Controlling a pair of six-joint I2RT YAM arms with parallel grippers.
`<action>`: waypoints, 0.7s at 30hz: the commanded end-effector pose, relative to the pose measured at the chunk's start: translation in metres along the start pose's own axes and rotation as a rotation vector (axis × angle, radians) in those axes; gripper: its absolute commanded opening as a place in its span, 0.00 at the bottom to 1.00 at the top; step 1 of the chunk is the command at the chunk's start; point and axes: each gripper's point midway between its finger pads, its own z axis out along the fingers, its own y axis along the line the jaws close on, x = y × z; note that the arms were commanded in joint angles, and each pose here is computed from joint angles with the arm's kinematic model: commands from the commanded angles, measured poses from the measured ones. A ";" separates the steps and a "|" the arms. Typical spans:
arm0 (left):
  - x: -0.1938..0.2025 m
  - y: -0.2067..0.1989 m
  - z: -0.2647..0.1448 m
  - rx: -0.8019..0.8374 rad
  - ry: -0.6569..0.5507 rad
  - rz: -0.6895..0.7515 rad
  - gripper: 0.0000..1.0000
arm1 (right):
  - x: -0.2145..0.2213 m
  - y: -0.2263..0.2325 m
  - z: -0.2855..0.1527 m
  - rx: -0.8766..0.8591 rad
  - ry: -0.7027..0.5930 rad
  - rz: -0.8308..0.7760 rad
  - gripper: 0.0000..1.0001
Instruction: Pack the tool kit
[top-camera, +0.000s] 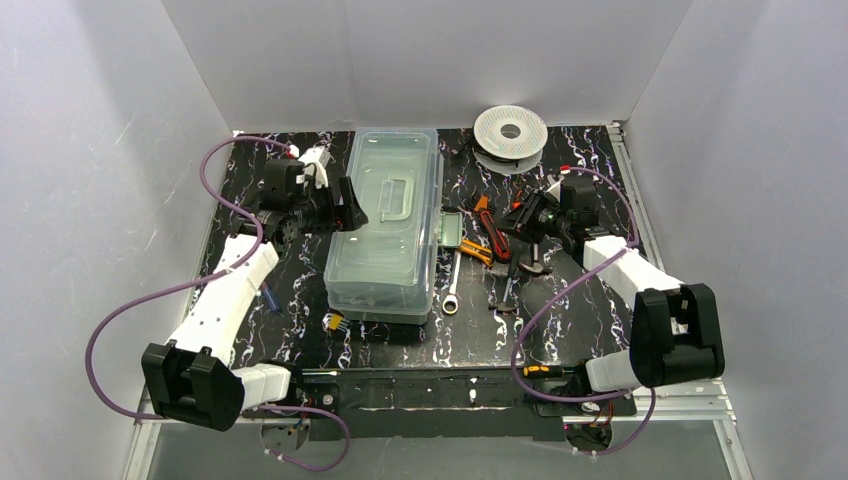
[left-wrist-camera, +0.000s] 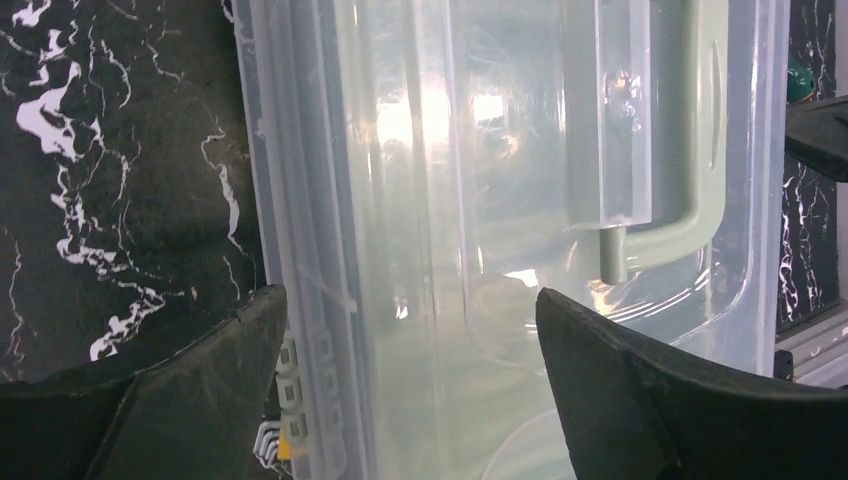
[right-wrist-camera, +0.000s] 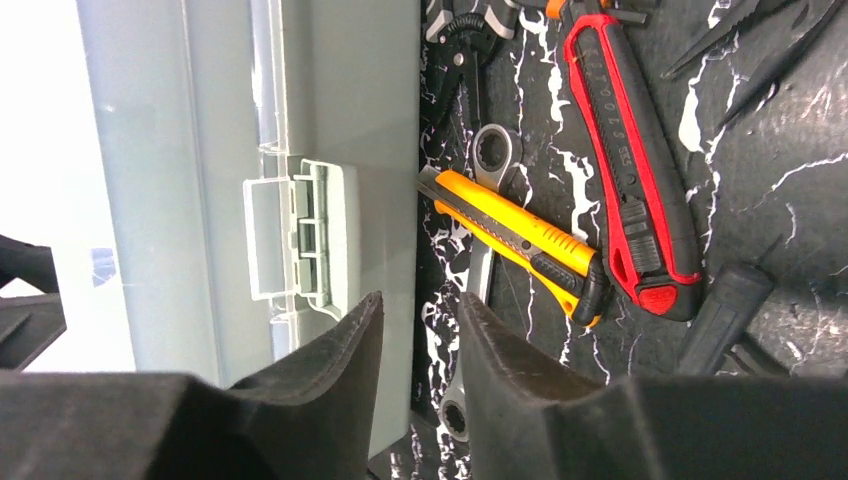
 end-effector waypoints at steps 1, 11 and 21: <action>-0.003 -0.005 -0.028 -0.039 0.016 0.021 0.98 | -0.008 0.008 -0.009 -0.006 -0.038 -0.102 0.50; -0.022 -0.041 -0.029 -0.146 0.020 0.199 0.98 | -0.008 0.008 -0.017 -0.024 -0.093 -0.140 0.68; -0.020 -0.072 -0.015 -0.362 0.058 0.475 0.94 | -0.002 0.001 -0.016 -0.022 -0.099 -0.128 0.65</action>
